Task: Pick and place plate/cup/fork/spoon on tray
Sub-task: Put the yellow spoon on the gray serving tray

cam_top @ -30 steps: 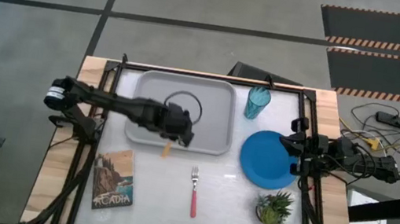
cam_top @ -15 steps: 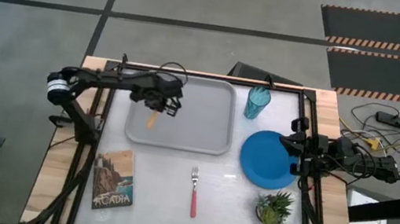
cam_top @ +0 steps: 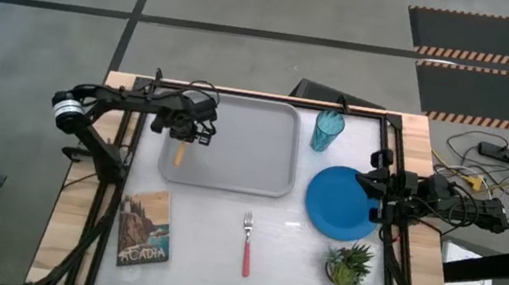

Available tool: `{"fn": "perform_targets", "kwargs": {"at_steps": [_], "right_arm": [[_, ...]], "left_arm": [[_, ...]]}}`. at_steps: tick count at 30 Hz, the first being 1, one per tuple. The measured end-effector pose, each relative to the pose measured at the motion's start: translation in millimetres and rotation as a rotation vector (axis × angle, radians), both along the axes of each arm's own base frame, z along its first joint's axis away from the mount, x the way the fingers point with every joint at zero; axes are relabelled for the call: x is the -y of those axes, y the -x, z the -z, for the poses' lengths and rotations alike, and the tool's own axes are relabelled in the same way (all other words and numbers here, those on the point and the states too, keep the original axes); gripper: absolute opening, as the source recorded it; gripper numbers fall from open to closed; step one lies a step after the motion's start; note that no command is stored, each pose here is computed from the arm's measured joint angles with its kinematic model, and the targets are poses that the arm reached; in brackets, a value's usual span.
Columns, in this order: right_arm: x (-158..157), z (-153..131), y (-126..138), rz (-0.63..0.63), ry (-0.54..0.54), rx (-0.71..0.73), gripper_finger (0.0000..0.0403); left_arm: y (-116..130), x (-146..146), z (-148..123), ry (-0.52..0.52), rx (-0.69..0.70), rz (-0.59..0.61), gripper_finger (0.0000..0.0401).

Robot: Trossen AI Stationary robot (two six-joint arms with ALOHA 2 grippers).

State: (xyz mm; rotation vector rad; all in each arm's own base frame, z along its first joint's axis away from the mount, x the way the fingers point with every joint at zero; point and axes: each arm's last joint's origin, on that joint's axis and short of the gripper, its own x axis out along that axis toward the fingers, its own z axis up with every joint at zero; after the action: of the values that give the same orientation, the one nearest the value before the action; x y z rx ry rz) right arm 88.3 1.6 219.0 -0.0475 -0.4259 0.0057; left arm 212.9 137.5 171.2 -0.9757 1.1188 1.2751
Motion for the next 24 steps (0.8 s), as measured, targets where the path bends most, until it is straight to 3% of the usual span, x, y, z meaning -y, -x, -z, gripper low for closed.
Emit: {"fn": "perform_targets", "kwargs": {"at_steps": [18,24], "right_arm": [[0.0,0.0,0.0,0.005,0.010,0.000,0.0009],[0.0,0.0,0.0,0.004,0.010,0.000,0.0009]], "left_arm": [[-0.3,0.1,8.5,-0.015,0.040,-0.004,0.0025],[0.0,0.3,8.8,-0.014,0.039,-0.005,0.0061]]}}
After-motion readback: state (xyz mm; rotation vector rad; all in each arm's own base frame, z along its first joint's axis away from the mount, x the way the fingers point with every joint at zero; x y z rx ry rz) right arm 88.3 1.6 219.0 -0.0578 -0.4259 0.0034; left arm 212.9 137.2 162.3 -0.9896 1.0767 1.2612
